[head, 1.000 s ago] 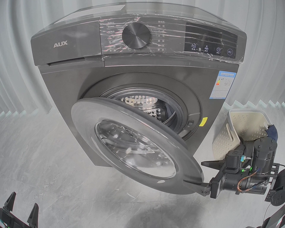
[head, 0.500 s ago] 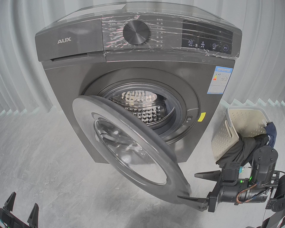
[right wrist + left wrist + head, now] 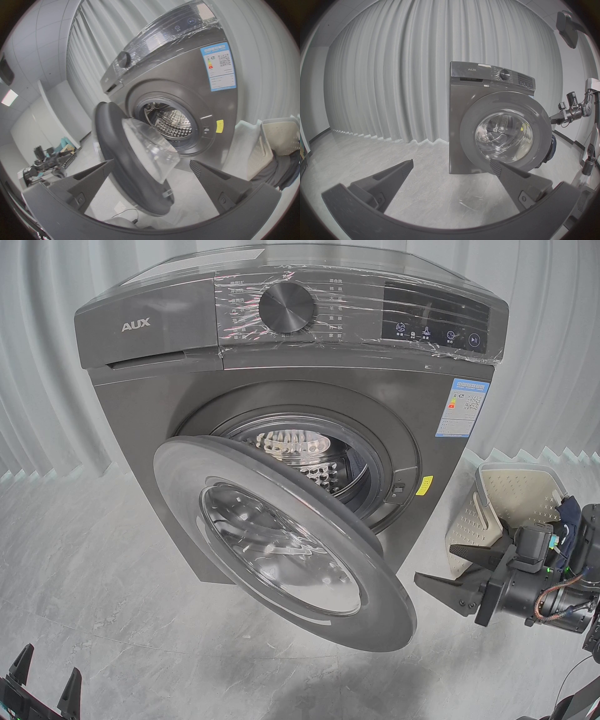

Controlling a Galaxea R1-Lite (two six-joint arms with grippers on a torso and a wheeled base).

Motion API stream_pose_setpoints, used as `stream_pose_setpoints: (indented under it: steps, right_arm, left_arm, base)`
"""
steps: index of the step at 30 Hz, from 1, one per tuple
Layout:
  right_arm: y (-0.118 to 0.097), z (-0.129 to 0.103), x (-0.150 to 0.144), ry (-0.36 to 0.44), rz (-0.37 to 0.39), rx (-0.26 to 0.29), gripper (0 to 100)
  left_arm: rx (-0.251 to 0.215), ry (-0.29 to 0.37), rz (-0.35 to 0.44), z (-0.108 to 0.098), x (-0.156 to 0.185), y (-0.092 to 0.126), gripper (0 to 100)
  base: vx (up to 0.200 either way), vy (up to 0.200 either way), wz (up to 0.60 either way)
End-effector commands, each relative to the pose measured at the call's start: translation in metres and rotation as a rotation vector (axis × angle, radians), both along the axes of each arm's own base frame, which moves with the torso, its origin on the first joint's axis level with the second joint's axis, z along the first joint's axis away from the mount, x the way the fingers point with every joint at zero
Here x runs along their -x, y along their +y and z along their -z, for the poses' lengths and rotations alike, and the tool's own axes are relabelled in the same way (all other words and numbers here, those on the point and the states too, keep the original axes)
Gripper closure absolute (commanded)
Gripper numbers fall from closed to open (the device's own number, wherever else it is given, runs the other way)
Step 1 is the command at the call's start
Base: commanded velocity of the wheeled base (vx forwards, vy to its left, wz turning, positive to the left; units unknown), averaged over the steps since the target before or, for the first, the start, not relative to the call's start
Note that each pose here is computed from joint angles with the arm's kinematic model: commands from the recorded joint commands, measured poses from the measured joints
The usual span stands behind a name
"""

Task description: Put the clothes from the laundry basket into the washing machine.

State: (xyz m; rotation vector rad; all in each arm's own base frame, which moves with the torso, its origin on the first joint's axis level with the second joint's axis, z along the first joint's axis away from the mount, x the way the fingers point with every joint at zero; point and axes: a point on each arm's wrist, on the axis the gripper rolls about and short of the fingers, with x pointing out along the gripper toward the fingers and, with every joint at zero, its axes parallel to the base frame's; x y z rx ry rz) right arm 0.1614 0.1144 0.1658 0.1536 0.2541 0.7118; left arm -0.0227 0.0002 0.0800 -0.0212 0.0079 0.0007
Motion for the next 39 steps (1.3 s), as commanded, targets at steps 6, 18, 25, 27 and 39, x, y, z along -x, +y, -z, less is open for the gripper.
stream_pose_setpoints:
  steps: [6,18,25,27,39]
  right_arm:
    - [0.013,0.048,-0.059,0.089,0.194,0.126,0]
    - [0.031,0.061,-0.028,0.114,0.058,0.166,0]
    - [0.042,0.058,-0.015,0.107,-0.008,0.155,0]
    - [0.042,0.056,-0.021,0.099,0.018,0.149,0]
    - [0.035,0.075,-0.1,0.118,0.285,0.172,0]
  left_arm:
    - [0.0,-0.003,-0.001,0.004,0.0,0.0,0]
    - [0.0,-0.003,0.001,0.004,0.0,0.0,0]
    - [0.0,-0.003,0.001,0.004,0.0,0.0,0]
    - [0.0,-0.003,0.001,0.004,0.0,0.0,0]
    - [0.0,-0.003,0.001,0.004,0.0,0.0,0]
  base:
    - [0.0,0.0,0.0]
    - [0.0,0.0,0.0]
    - [0.0,0.0,0.0]
    - [-0.1,0.0,0.0]
    - [-0.083,0.0,0.0]
